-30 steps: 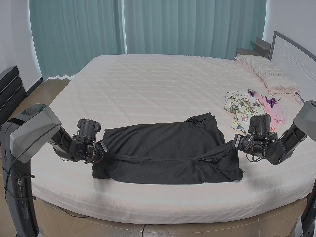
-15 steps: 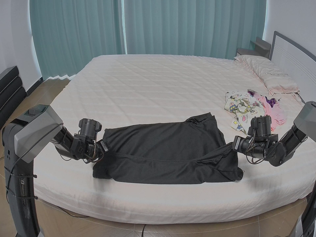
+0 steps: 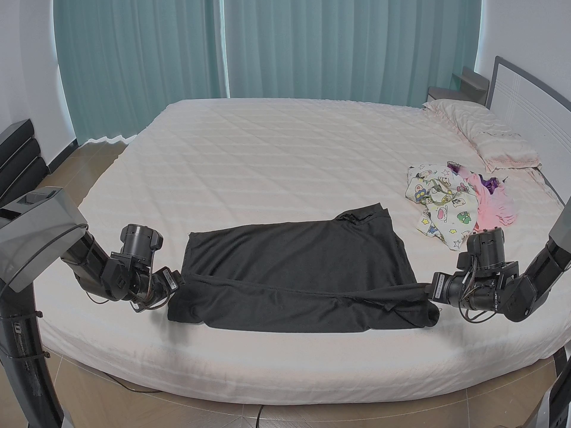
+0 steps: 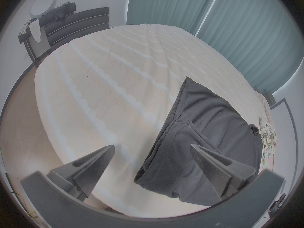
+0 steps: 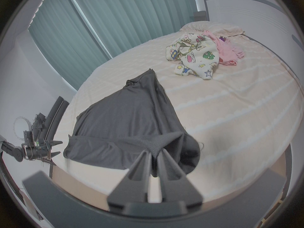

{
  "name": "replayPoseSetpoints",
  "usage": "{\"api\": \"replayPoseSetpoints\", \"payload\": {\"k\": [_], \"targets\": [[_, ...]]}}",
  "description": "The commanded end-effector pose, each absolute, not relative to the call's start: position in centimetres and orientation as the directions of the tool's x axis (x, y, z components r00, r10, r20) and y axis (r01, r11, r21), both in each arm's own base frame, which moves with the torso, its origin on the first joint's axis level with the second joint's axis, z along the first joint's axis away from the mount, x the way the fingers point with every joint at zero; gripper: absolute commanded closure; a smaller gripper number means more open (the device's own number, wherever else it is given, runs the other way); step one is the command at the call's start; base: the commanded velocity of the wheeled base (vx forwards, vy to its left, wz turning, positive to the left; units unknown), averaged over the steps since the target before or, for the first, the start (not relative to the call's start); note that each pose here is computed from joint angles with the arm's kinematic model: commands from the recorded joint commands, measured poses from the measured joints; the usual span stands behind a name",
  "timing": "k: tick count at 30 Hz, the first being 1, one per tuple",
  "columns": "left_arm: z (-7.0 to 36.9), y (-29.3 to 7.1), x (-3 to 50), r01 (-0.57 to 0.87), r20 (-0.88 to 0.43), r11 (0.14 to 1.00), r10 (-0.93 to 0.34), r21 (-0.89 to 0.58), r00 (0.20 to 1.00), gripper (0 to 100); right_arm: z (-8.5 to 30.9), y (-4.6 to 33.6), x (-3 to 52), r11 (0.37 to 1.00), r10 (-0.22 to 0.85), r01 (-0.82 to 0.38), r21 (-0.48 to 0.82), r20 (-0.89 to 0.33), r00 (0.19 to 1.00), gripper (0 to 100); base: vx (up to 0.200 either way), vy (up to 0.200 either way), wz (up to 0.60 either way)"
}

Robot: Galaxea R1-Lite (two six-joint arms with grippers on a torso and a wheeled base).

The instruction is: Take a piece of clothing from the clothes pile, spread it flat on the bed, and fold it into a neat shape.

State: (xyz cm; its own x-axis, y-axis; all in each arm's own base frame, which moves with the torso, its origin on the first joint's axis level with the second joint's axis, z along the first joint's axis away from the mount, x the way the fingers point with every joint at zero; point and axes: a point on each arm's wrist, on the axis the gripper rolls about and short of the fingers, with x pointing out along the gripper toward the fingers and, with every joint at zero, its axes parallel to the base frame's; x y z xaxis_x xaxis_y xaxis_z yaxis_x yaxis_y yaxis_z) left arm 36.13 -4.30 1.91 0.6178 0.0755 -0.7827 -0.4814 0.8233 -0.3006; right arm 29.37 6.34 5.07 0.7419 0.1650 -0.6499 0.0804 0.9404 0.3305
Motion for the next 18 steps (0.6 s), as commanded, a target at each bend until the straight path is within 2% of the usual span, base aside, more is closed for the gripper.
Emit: {"api": "replayPoseSetpoints", "payload": {"k": [1, 4, 13, 18], "targets": [[2.7, -4.1, 35.2, -0.482, -0.779, 0.820, 0.072, -0.309, 0.622, 0, 4.9, 6.1, 27.8, 0.944, 0.164, 0.084, 0.319, -0.675, 0.719, 0, 0.000, 0.000, 0.00], [3.0, -4.1, 34.9, -0.487, -0.779, 0.813, 0.066, -0.320, 0.623, 0, 4.6, 5.9, 27.1, 0.949, 0.162, 0.084, 0.303, -0.702, 0.694, 0, 0.000, 0.000, 0.00], [4.3, -4.1, 33.3, -0.479, -0.776, 0.790, 0.007, -0.382, 0.631, 0, 5.1, 5.5, 27.8, 0.937, 0.168, 0.097, 0.336, -0.676, 0.718, 0, 0.000, 0.000, 0.00], [5.3, -4.0, 31.4, -0.478, -0.760, 0.773, -0.007, -0.416, 0.650, 0, 4.8, 5.8, 27.7, 0.911, 0.176, 0.146, 0.386, -0.685, 0.707, 0, 0.000, 0.000, 0.00]]}}
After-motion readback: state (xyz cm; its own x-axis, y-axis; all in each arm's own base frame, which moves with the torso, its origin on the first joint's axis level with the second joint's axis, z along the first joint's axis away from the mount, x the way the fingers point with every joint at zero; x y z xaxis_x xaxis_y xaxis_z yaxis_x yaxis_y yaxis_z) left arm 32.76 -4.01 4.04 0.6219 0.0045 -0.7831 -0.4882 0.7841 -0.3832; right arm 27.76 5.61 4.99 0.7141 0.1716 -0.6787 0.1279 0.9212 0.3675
